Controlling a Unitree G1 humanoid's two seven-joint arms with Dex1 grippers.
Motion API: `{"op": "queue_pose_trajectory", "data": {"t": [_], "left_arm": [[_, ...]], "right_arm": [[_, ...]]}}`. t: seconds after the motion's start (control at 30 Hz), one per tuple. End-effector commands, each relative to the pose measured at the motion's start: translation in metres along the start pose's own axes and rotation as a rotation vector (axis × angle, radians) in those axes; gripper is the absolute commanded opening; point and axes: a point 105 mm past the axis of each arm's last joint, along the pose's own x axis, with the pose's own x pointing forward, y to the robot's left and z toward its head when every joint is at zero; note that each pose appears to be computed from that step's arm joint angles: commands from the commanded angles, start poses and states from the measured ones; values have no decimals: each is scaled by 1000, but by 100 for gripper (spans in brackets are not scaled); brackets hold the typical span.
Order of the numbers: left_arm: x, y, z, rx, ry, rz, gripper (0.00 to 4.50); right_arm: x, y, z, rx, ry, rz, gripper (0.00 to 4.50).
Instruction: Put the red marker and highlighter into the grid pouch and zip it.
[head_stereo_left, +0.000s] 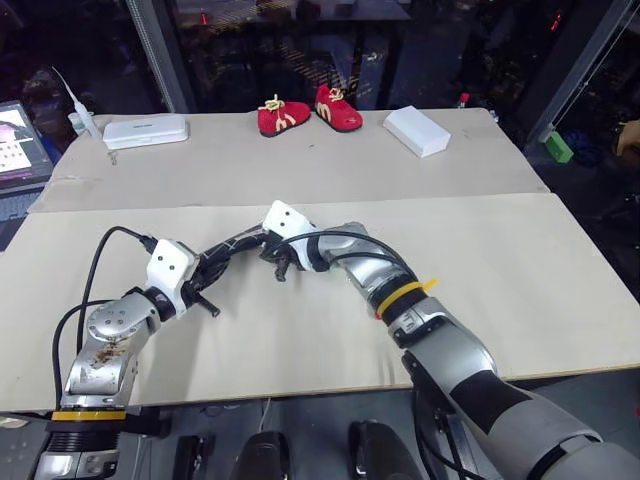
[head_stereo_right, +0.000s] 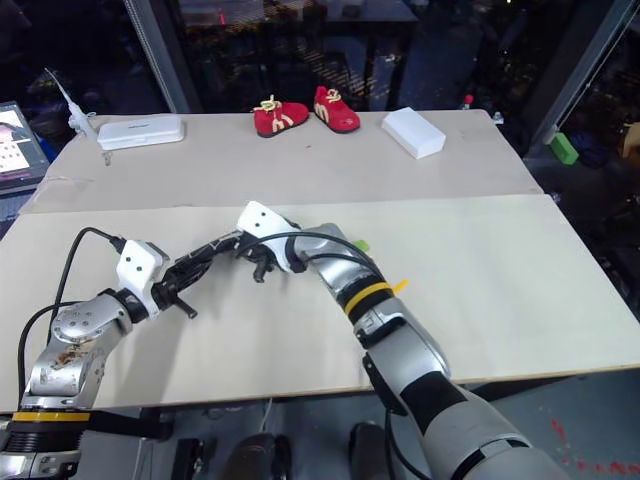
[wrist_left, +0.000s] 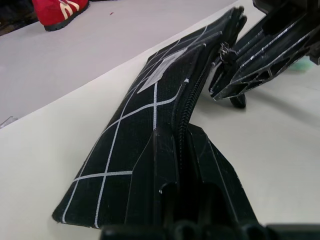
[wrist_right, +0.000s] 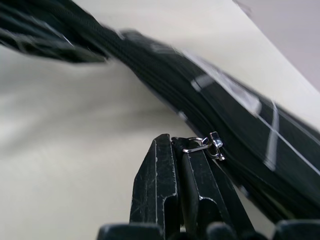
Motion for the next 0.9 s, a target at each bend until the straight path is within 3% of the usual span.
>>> {"op": "queue_pose_trajectory", "data": {"t": [0.03, 0.23, 0.4, 0.43, 0.7, 0.77, 0.9], "left_arm": [[6, -3, 12, 29, -44, -24, 0], [10, -4, 13, 30, -49, -38, 0], [10, -5, 12, 29, -49, -39, 0], [9, -6, 11, 28, -48, -39, 0], [4, -8, 7, 18, -47, -28, 0], [4, -9, 6, 15, -47, -26, 0], [2, -9, 3, 6, -47, -23, 0]], "right_arm": [[9, 22, 34, -61, -84, 88, 5], [13, 27, 41, -47, -96, 100, 5], [2, 7, 27, 26, -75, 34, 155], [-9, 6, 26, 66, -93, 64, 184], [-121, 28, 12, 136, -193, 188, 184], [-145, 29, -1, 144, -158, 110, 184], [-181, -8, -44, 248, 4, -262, 184]]}}
